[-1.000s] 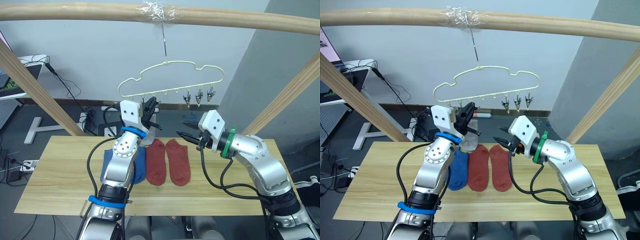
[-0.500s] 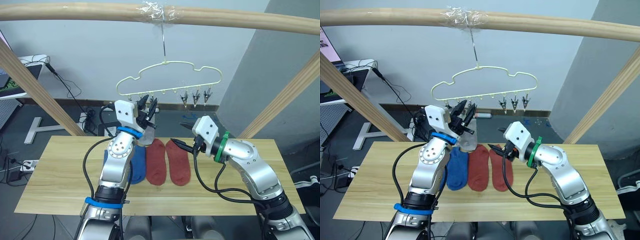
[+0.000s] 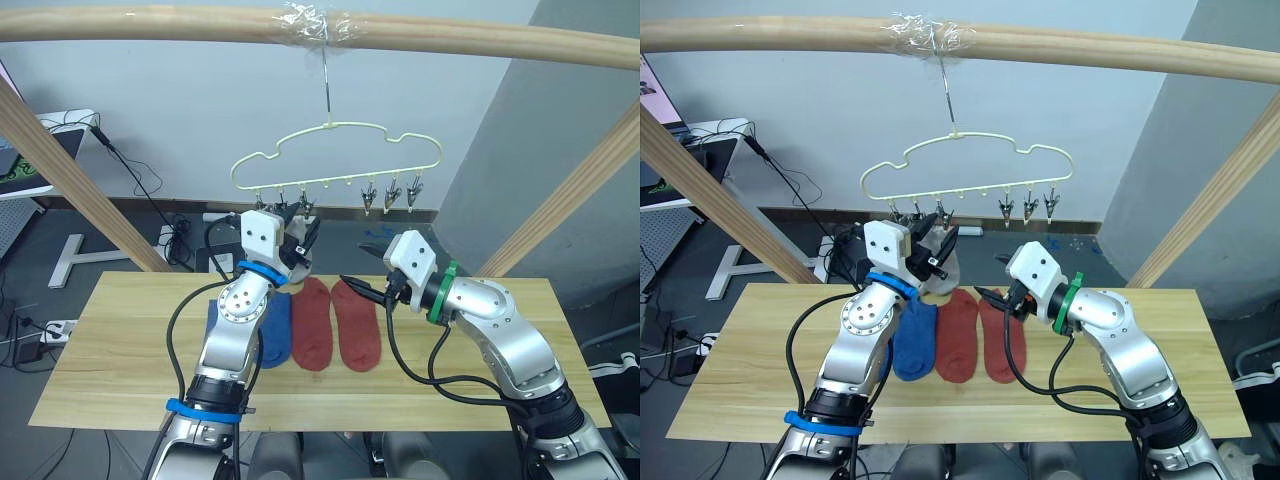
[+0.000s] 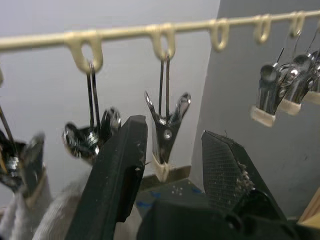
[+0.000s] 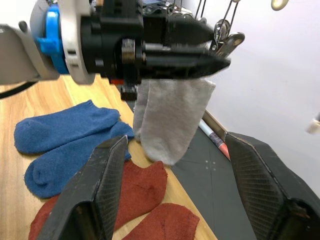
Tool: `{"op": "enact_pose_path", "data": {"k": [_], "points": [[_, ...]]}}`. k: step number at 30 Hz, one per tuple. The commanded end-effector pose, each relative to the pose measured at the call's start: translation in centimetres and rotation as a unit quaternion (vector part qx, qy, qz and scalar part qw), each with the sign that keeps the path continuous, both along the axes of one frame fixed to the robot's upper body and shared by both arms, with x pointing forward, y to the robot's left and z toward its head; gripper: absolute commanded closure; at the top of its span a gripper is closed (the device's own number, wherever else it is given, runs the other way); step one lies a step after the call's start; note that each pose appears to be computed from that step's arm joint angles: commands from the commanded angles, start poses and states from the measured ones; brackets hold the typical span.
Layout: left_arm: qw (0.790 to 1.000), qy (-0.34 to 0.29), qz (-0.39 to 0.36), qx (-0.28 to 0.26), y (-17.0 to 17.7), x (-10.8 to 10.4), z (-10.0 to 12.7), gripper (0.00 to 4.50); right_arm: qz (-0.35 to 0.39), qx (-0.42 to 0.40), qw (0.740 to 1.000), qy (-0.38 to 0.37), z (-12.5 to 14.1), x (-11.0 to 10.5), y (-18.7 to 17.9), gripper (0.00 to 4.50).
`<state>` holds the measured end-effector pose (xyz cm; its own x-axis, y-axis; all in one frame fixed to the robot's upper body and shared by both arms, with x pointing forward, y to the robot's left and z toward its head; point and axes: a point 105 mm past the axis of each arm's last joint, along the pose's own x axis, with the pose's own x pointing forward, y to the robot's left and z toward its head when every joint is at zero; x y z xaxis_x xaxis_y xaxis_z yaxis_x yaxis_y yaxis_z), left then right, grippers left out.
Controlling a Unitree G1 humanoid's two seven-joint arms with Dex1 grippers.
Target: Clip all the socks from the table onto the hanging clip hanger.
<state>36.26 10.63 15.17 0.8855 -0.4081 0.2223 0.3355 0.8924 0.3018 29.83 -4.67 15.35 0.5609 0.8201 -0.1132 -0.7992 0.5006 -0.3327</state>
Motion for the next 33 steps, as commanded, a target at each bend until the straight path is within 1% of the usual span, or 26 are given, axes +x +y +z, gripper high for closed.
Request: {"op": "enact_pose_path", "data": {"k": [1, 4, 8, 13, 26, 32, 33], "points": [[1.000, -0.020, 0.009, -0.007, -0.2, 0.0, 1.2, 2.40, 0.006, 0.014, 1.000, -0.024, 1.5, -0.1, -0.1, 1.28], [1.000, -0.022, 0.013, -0.008, -0.2, 0.1, 1.3, 2.40, 0.005, 0.014, 1.000, -0.025, 1.6, 0.0, -0.1, 1.28], [0.999, -0.036, 0.032, -0.017, 0.0, 0.4, 2.0, 2.40, 0.006, 0.013, 1.000, -0.024, 1.6, 0.0, -0.3, 1.28], [0.998, -0.053, 0.037, -0.013, -0.3, 0.5, 2.7, 2.40, 0.009, 0.015, 1.000, -0.022, 1.6, 0.0, -0.3, 1.28], [0.997, -0.059, 0.037, -0.023, -0.8, 0.8, 3.4, 2.40, 0.017, 0.014, 0.999, -0.026, 2.0, 0.3, -0.5, 1.28], [0.997, -0.056, 0.034, -0.028, -0.8, 0.9, 3.3, 2.40, 0.019, 0.016, 0.999, -0.028, 2.0, 0.3, -0.4, 1.28], [0.997, -0.058, 0.032, -0.028, -0.9, 0.9, 3.4, 2.58, 0.019, 0.015, 0.999, -0.028, 2.0, 0.3, -0.4, 1.28]]}}
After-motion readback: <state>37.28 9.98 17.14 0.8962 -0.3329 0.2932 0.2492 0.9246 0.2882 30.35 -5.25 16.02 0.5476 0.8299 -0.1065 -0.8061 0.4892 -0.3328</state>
